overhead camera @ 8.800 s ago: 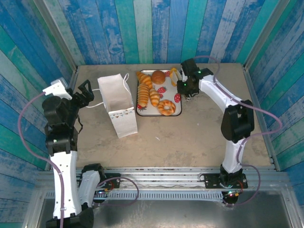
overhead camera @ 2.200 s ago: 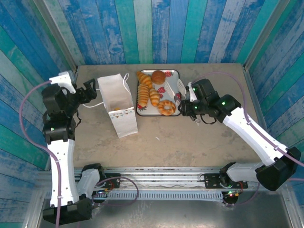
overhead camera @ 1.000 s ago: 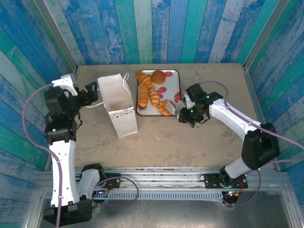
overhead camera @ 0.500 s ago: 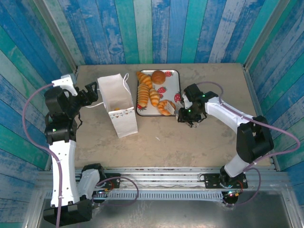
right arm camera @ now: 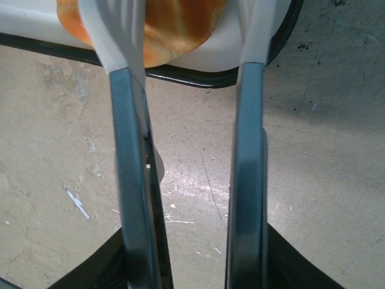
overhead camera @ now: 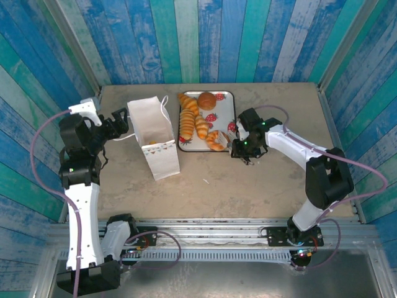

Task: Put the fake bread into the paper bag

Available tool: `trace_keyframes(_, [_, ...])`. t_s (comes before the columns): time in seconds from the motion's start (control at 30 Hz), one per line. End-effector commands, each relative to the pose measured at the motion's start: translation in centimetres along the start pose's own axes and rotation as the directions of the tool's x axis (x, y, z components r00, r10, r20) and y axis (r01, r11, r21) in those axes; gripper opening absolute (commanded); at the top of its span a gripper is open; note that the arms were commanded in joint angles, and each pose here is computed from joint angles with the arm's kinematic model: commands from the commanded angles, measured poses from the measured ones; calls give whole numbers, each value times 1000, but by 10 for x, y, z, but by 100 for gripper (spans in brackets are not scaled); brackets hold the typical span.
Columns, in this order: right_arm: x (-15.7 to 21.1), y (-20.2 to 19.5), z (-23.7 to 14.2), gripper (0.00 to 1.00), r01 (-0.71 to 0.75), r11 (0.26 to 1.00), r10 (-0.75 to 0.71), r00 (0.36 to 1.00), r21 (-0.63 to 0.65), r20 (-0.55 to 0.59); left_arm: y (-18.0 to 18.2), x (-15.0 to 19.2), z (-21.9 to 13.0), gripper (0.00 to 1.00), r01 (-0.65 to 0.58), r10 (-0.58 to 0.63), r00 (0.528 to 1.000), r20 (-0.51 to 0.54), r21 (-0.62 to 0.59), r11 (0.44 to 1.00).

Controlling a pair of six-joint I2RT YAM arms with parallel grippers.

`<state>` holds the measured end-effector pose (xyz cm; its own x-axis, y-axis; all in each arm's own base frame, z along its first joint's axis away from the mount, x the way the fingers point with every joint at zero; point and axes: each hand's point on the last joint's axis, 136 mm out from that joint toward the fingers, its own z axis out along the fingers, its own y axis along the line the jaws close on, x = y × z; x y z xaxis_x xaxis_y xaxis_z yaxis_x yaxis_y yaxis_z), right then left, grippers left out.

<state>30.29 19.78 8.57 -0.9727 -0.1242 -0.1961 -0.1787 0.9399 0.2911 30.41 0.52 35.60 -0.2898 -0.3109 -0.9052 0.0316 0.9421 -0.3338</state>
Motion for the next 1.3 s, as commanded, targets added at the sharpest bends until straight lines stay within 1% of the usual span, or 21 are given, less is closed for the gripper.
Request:
trace_keyframes(0.0, [-4,0,-4,37,2,1000,-2,1000,-1,20,0,-3,-6,94,-7,7,1000,19,-8,1000])
trace_keyframes(0.07, [-6,1,-8,33,2,1000,-2,999,-3,35,0,-4,-6,94,-6,7,1000,21,-7,1000])
trace_keyframes(0.27, [-13,3,-24,14,4,1000,-4,996,2,89,-1,-5,-7,94,-4,4,1000,24,-4,1000])
trace_keyframes(0.4, [-17,4,-36,8,7,1000,-7,991,2,130,-3,-7,-9,94,-5,5,1000,28,0,1000])
trace_keyframes(0.6, [-26,11,-70,7,16,1000,-14,972,-9,233,-9,-17,-14,94,-15,14,999,35,13,1000])
trace_keyframes(0.73, [-35,20,-105,6,25,999,-13,944,-31,329,-12,-24,-19,94,-15,15,1000,25,5,1000])
trace_keyframes(0.8, [-39,26,-125,6,35,998,-16,924,-43,382,-12,-21,-20,94,-12,12,1000,8,5,1000])
trace_keyframes(0.87, [-42,34,-148,6,52,997,-24,897,-53,441,-12,-15,-19,95,-7,7,1000,-22,4,1000])
trace_keyframes(0.97, [-46,46,-182,6,75,995,-30,853,-66,521,-7,-2,-15,100,6,-7,997,-77,-9,1000])
trace_keyframes(1.13, [-51,73,-230,6,139,988,-65,776,-70,627,2,28,-2,94,37,-39,984,-174,-16,999])
trace_keyframes(1.23, [-49,101,-253,6,206,977,-111,729,-62,675,1,43,9,94,69,-64,970,-234,13,998])
trace_keyframes(1.27, [-48,110,-260,6,227,972,-123,712,-61,691,-2,46,12,92,83,-71,966,-249,37,996])
